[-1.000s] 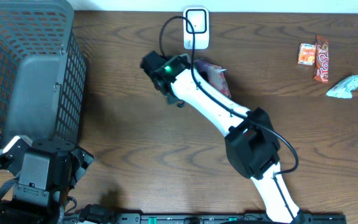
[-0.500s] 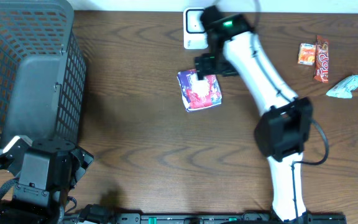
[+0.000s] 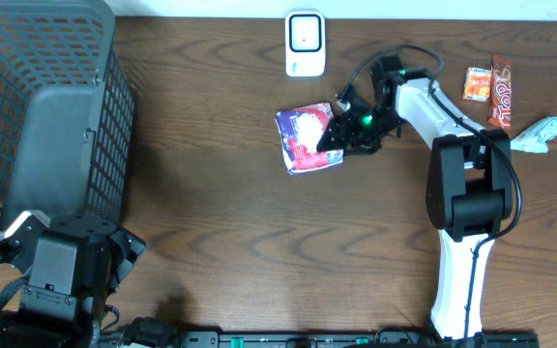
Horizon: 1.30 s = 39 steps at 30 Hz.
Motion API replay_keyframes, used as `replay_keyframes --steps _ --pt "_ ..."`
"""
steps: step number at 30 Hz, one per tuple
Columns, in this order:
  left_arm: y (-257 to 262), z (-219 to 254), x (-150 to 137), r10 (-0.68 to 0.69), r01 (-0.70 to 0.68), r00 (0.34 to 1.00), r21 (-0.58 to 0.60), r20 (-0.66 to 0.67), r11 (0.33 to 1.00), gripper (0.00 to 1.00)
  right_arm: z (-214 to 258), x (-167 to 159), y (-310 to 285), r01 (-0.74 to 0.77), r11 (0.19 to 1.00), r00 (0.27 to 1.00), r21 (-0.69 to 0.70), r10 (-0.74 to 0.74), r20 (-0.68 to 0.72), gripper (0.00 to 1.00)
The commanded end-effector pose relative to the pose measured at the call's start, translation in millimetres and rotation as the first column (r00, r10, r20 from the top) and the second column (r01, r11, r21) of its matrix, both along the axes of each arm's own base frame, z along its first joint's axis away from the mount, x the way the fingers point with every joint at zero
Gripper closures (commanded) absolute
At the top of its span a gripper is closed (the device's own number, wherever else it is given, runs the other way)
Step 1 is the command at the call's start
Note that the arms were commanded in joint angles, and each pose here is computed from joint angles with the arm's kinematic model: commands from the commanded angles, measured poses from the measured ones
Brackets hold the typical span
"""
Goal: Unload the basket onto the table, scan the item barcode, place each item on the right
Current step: 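Hold the purple liners pack up in front of the white scanner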
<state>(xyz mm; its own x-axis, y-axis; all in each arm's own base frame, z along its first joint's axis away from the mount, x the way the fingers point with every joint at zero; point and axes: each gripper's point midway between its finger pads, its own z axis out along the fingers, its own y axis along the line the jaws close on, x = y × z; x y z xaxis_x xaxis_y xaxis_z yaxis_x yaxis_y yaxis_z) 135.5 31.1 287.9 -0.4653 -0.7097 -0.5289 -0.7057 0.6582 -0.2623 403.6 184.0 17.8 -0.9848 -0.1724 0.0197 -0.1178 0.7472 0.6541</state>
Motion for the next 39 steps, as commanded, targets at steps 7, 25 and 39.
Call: replay_keyframes --steps 7,25,39 --pt "2.5 0.6 -0.3 0.021 -0.021 1.0 0.003 0.004 1.0 0.02 0.5 1.2 12.3 0.117 0.992 0.99 0.057 -0.112 -0.085 0.99" --pt "2.5 0.6 -0.3 0.021 -0.021 1.0 0.003 0.004 1.0 0.02 47.5 16.0 142.3 0.099 0.974 0.995 0.202 -0.103 0.01 0.99" --pt "2.5 0.6 -0.3 0.021 -0.021 1.0 0.003 0.004 1.0 0.02 110.7 54.7 133.7 0.204 0.968 0.947 0.147 -0.233 0.22 0.99"
